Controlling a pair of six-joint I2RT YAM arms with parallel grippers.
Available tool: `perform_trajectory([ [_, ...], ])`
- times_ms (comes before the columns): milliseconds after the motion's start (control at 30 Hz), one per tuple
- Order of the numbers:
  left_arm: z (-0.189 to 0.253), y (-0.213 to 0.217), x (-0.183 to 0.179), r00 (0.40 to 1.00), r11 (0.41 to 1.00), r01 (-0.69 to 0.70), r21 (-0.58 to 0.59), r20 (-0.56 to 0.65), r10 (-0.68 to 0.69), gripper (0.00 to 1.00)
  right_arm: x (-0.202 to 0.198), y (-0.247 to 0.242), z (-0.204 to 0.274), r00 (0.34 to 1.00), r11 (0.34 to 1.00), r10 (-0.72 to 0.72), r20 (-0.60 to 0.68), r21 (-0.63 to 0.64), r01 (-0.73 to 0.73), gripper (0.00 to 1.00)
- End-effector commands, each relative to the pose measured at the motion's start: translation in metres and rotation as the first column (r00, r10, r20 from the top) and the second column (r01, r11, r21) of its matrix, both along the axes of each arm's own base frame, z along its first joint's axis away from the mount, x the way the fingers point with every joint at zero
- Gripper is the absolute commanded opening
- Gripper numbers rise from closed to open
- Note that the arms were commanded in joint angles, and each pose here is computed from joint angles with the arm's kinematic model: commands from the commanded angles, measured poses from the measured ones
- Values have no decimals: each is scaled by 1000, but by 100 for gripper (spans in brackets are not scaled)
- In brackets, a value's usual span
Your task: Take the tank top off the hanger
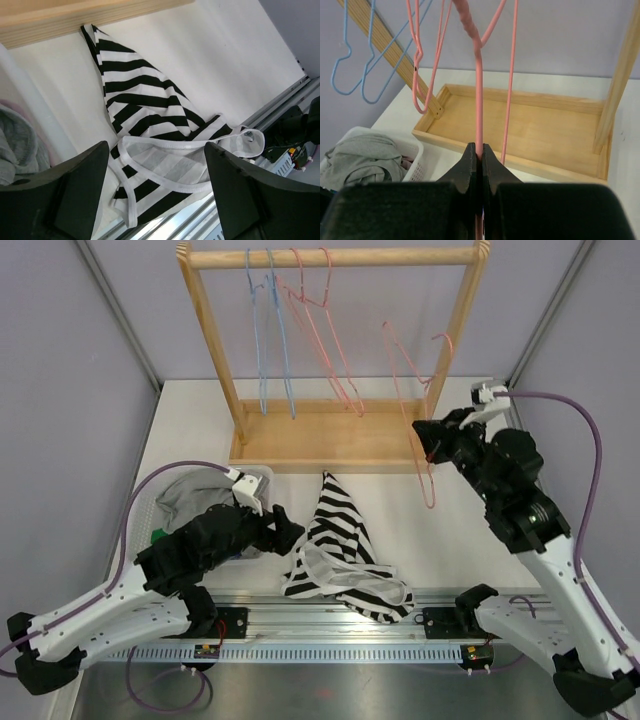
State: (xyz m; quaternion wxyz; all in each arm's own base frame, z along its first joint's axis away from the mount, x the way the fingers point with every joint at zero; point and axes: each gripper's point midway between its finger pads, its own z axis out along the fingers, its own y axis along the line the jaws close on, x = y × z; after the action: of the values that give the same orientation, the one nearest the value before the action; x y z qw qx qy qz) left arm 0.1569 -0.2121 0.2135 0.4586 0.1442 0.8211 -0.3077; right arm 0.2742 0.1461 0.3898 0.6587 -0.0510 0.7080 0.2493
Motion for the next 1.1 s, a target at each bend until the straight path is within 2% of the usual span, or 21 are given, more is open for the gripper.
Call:
perform_trajectory([
  [0, 24, 10, -4, 1000, 999, -27, -31, 2, 27, 86, 21, 11, 17, 998, 998, 8, -56, -68, -12, 0],
  [167, 48, 31, -16, 999, 998, -34, -57, 22, 35, 97, 67, 26, 26, 994, 991, -35, -106, -129, 21, 0],
  [200, 50, 34, -17, 999, 998, -32, -51, 35, 33, 99, 72, 26, 44, 996, 992, -47, -76, -122, 37, 0],
  [367, 53, 57, -17, 993, 995, -85, -44, 72, 88, 99, 105, 31, 58, 994, 984, -94, -62, -161, 83, 0],
  [400, 53, 58, -17, 993, 995, -87, -47, 74, 90, 99, 107, 29, 76, 994, 984, -108, -28, -149, 102, 0],
  [467, 52, 58, -17, 993, 995, -88, -40, 73, 91, 99, 121, 34, 72, 992, 978, -114, -44, -181, 105, 0],
  [500, 51, 58, -16, 993, 995, -92, -35, 68, 94, 99, 122, 34, 92, 993, 980, -116, -10, -166, 113, 0],
  [567, 47, 57, -16, 994, 995, -93, -21, 58, 94, 99, 142, 36, 80, 990, 971, -133, -47, -206, 121, 0],
  [600, 43, 55, -15, 995, 996, -94, -9, 45, 94, 99, 145, 35, 99, 992, 977, -122, -19, -177, 117, 0],
  [767, 42, 56, -16, 995, 995, -95, -9, 43, 95, 99, 179, 32, 89, 988, 977, -124, -90, -183, 106, 0],
  [1033, 43, 57, -13, 992, 993, -114, -4, 48, 114, 99, 190, 33, 61, 980, 978, -121, -156, -187, 91, 1],
  [1067, 42, 57, -11, 992, 993, -119, 8, 46, 118, 99, 188, 32, 62, 980, 978, -120, -156, -186, 90, 5],
])
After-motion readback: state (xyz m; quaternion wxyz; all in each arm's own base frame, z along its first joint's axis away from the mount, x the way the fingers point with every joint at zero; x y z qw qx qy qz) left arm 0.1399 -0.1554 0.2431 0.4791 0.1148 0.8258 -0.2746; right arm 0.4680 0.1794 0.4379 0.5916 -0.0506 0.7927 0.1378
